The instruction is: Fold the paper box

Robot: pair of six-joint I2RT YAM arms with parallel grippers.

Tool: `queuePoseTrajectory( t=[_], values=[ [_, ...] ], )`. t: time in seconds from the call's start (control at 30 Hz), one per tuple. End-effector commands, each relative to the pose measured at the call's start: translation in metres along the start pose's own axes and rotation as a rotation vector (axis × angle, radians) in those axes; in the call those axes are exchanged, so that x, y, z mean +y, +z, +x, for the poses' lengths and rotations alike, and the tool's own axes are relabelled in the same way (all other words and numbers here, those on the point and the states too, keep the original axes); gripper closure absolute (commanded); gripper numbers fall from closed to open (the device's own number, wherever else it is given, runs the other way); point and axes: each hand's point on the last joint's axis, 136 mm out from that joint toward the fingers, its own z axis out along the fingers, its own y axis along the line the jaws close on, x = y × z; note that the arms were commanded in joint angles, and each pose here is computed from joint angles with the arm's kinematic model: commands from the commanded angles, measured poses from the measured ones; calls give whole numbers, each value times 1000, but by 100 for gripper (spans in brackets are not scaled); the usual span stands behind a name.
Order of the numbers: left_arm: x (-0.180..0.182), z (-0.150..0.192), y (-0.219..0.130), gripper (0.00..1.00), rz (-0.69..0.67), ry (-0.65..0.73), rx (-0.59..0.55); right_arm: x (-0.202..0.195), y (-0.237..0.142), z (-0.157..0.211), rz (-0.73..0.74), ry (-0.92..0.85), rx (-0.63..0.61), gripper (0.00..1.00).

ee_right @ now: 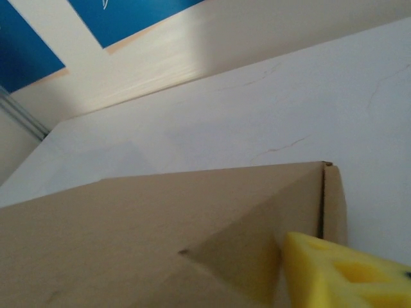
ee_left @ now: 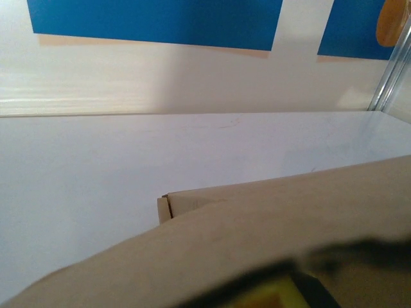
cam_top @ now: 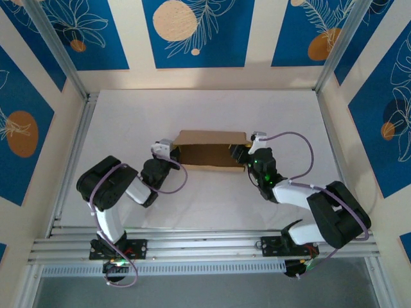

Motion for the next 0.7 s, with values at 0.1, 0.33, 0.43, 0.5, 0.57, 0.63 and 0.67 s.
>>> queuePoseTrajectory(
  t=[0.1, 0.33, 0.43, 0.5, 0.57, 0.63, 0.67],
  values=[
    [-26, 25, -2, 93, 93, 44, 88, 27, -17, 10, -159, -17, 75, 27],
    [-20, 19, 0, 93, 40, 56, 72, 11, -35, 29, -92, -5, 148, 27],
    [-20, 18, 1, 93, 24, 65, 76, 14, -44, 38, -122, -8, 184, 28],
    [-19, 17, 2, 93, 8, 67, 75, 17, -50, 40, -147, -11, 190, 29],
    [-19, 17, 3, 93, -2, 70, 73, 20, -54, 41, -178, -11, 202, 29],
    [-19, 17, 4, 93, -11, 75, 70, 26, -58, 40, -226, -6, 201, 30],
    [-20, 17, 4, 93, -15, 81, 72, 28, -59, 39, -235, 3, 203, 31]
  ],
)
